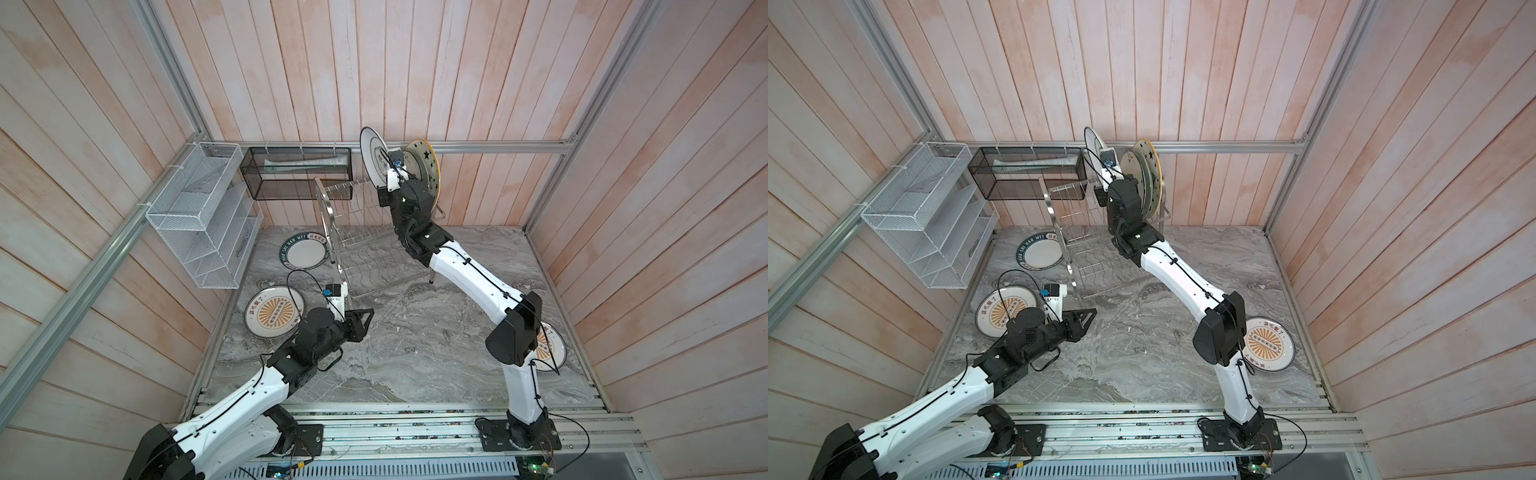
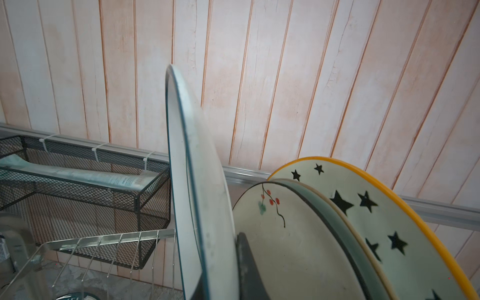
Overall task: Load plates into a dish rack
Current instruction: Place the plate on the dish rack.
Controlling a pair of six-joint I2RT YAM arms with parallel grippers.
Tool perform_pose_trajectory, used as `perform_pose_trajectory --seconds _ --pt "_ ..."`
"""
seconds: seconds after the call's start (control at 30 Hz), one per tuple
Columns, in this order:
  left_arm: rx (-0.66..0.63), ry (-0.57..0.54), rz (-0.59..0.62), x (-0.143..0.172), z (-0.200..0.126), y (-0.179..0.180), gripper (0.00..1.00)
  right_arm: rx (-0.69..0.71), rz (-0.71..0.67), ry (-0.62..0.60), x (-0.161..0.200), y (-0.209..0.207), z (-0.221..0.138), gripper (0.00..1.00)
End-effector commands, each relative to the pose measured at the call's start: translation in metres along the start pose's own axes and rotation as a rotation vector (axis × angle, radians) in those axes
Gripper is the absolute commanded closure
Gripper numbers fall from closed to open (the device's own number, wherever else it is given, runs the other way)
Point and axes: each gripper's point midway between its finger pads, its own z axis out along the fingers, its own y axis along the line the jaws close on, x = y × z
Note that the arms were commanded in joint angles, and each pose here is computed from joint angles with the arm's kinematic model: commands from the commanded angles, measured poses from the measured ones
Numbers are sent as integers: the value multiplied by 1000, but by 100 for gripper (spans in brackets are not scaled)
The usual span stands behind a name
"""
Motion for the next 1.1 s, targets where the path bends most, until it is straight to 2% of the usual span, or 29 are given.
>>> perform_pose_trajectory --seconds 0.0,0.5,1.07 --pt "-22 3 20 5 1 6 60 74 3 -36 -23 -13 -4 100" --pt "-16 3 17 5 3 6 60 110 -43 24 4 -20 -7 100" --pt "-7 4 11 4 5 3 60 94 -12 45 15 -30 -21 100"
